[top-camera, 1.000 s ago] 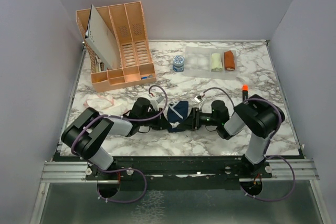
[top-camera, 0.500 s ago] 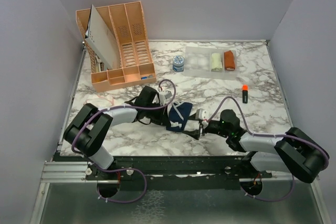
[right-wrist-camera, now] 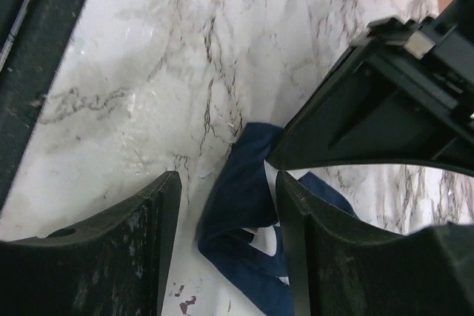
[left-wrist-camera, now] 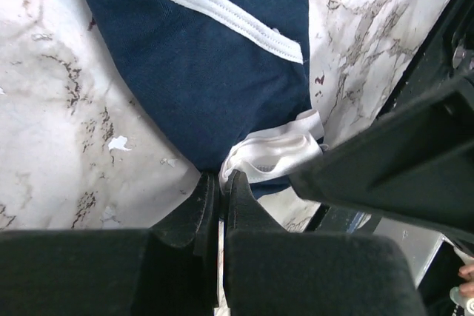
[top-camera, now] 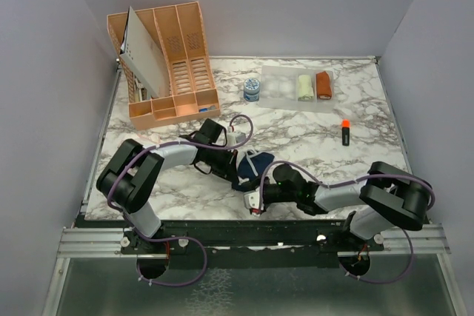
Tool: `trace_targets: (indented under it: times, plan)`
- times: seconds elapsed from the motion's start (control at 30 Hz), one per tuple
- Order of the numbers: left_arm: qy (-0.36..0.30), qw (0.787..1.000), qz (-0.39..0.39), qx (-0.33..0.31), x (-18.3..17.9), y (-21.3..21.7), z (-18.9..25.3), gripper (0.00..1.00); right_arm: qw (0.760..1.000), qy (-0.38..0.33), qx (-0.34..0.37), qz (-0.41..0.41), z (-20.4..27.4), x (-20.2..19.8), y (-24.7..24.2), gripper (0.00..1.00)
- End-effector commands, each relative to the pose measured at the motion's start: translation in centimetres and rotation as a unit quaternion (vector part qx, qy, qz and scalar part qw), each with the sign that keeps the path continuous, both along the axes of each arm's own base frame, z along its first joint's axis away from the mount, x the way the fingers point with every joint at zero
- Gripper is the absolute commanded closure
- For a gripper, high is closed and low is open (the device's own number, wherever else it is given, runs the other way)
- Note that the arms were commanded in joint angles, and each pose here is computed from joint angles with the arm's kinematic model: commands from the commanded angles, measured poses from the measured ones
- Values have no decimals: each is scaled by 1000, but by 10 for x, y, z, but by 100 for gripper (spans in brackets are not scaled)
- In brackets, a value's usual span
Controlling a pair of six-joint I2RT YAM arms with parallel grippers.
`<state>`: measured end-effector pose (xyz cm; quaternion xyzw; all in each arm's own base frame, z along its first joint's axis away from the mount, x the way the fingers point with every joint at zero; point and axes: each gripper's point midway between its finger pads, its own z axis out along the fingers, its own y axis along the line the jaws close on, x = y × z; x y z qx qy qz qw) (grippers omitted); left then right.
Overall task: Roll the underwear
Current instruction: Roll the underwear to the center of the board.
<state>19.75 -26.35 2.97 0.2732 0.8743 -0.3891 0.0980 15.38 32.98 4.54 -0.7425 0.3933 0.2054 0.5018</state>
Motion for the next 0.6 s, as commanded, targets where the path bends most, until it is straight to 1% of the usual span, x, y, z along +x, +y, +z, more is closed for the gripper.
trace_targets:
  times: [0.0, 0.07, 0.17, 0.23, 0.3, 0.47, 0.5, 0.57]
  plan:
    - [25, 999, -23, 18, -14, 10, -8, 100, 998, -28, -46, -19, -17, 15, -2, 45]
    - [25, 999, -23, 18, -14, 11, -7, 100, 997, -26, -56, -40, -24, 20, -7, 48]
    - [24, 999, -23, 17, -13, 11, -6, 100, 994, -16, -71, -76, -36, 25, -19, 48]
    - [22, 999, -23, 17, -12, 11, -5, 100, 994, -7, -71, -85, -41, 23, -24, 49]
    - [23, 999, -21, 19, -11, 12, -6, 100, 994, 7, -74, -84, -46, 19, -25, 58]
    - [19, 1000, -14, 17, -8, 14, -2, 100, 992, 46, -74, -93, -53, 13, -24, 67]
    - [18, 1000, -9, 20, -6, 16, -2, 98, 991, 55, -73, -101, -54, 14, -24, 73]
    - [10, 1000, 3, 20, -2, 19, 1, 94, 987, 74, -74, -119, -57, 15, -25, 81]
